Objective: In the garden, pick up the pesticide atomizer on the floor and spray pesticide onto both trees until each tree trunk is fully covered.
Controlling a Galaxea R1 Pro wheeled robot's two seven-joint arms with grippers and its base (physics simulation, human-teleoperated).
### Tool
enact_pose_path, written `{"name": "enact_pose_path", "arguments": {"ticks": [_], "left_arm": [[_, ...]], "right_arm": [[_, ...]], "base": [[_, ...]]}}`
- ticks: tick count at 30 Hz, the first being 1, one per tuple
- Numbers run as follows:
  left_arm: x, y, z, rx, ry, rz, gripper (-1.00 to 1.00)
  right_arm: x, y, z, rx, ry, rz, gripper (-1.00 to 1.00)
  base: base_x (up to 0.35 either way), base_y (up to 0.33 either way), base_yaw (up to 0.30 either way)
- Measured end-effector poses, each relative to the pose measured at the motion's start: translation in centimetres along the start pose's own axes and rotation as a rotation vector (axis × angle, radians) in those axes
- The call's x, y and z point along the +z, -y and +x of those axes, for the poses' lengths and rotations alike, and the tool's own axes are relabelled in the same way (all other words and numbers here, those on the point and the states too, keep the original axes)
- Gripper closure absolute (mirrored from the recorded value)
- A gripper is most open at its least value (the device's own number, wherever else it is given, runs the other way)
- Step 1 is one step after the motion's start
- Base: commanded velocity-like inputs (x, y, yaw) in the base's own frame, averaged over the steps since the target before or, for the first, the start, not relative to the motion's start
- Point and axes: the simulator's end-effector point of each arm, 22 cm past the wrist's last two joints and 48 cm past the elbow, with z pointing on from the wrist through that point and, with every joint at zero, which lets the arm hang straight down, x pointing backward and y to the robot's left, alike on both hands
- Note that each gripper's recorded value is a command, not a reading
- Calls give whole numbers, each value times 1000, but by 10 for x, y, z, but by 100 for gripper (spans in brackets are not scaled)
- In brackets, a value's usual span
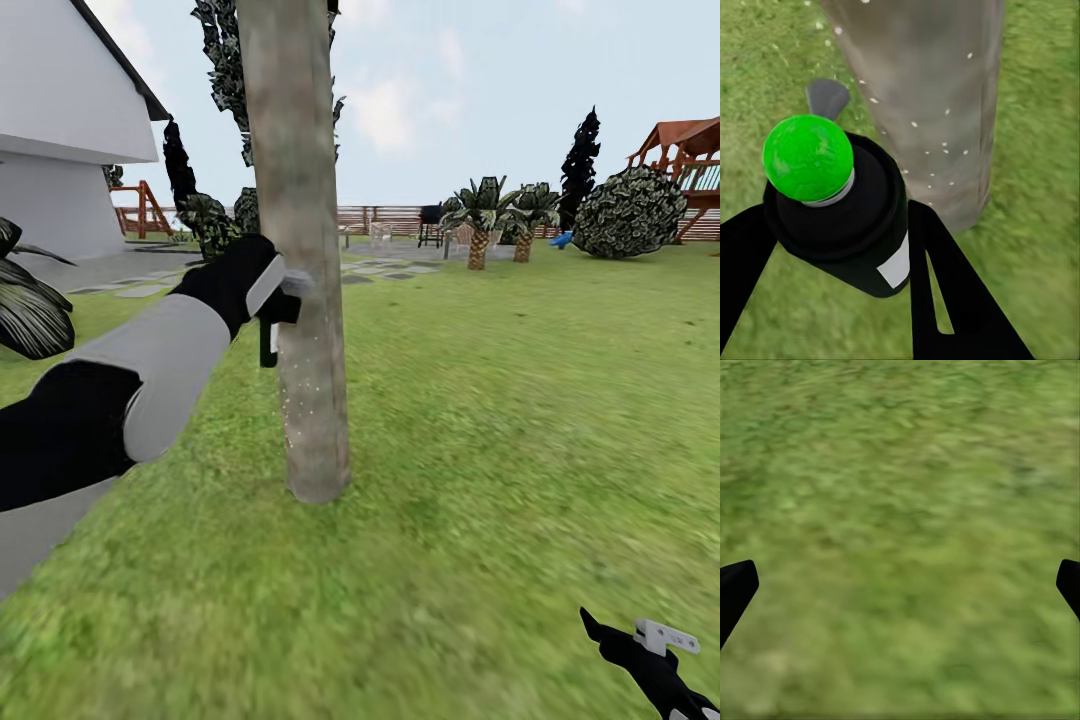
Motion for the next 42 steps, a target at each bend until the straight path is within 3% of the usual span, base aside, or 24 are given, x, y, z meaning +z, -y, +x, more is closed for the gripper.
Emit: {"name": "enact_pose_path", "arguments": {"ticks": [6,14,22,27,29,35,42], "left_arm": [[-8,-5,-9,0,-2,-6,100],[19,-3,41,13,-134,-9,100],[32,0,71,19,-200,-3,100],[60,7,125,23,-285,10,100],[79,19,170,21,-348,30,100],[111,27,244,24,-408,35,100],[131,45,315,27,-462,54,100]], "right_arm": [[0,0,0,0,0,0,-100],[0,0,0,0,0,0,-100],[0,0,0,0,0,0,-100],[0,0,0,0,-1,0,-100],[0,0,0,-1,-1,0,-100],[0,0,0,0,-1,0,-100],[0,0,0,0,-1,0,-100]], "base": [[0,0,0],[0,0,0],[0,0,0],[0,0,0],[0,0,0],[0,0,0],[0,0,0]]}}
